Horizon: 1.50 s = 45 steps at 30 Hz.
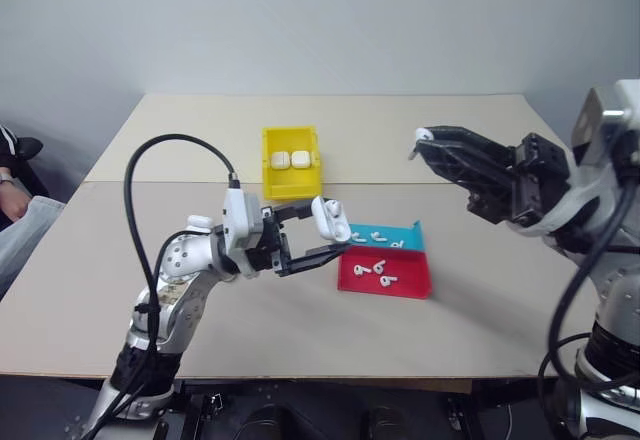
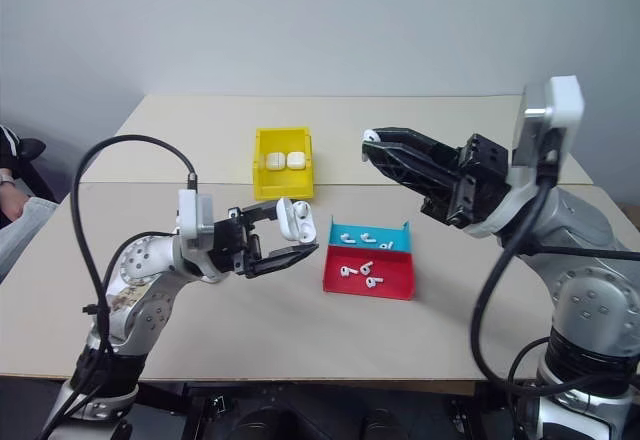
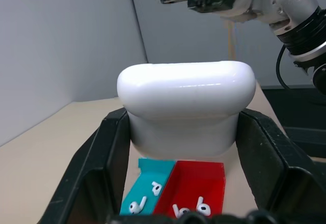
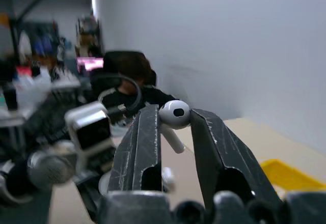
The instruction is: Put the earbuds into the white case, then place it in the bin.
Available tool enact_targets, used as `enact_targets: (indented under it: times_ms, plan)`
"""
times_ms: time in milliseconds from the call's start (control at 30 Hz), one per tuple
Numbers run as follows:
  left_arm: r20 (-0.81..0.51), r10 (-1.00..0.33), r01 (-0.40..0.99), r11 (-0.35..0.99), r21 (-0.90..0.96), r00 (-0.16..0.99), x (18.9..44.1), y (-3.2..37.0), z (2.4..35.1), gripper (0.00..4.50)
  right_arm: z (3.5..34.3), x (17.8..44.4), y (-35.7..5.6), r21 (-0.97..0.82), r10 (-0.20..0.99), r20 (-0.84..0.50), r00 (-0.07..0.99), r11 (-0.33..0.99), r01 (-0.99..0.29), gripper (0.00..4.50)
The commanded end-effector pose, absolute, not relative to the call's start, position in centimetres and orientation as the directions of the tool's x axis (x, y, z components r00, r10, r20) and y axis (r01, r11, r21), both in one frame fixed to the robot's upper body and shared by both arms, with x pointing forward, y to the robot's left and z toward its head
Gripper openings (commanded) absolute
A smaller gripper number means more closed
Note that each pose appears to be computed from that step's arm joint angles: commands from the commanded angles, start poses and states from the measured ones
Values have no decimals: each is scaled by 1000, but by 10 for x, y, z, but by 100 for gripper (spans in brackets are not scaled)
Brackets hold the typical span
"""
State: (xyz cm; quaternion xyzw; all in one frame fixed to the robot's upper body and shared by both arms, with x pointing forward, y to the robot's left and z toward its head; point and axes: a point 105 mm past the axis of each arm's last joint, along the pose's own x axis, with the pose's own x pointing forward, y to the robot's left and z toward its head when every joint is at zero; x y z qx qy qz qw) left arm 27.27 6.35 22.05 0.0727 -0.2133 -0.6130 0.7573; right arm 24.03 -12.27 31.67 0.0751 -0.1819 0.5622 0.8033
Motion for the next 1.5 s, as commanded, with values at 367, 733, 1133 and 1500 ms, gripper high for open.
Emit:
enact_targets:
  times_ms: [367,733,1133,1500]
  plan:
    - [265,-964,896,117,427,0,260,54,243,279,303,210,-98,67,926,261,272,263,-962,89]
    - [261,-965,894,110,434,-8,253,52,248,279,280,216,-86,96,946,170,274,261,-960,89]
    - [249,-969,893,114,436,2,252,52,245,279,269,218,-82,84,953,139,271,261,-962,89]
    - [246,-969,893,123,432,14,255,52,244,279,259,214,-78,-7,961,77,265,266,-964,188]
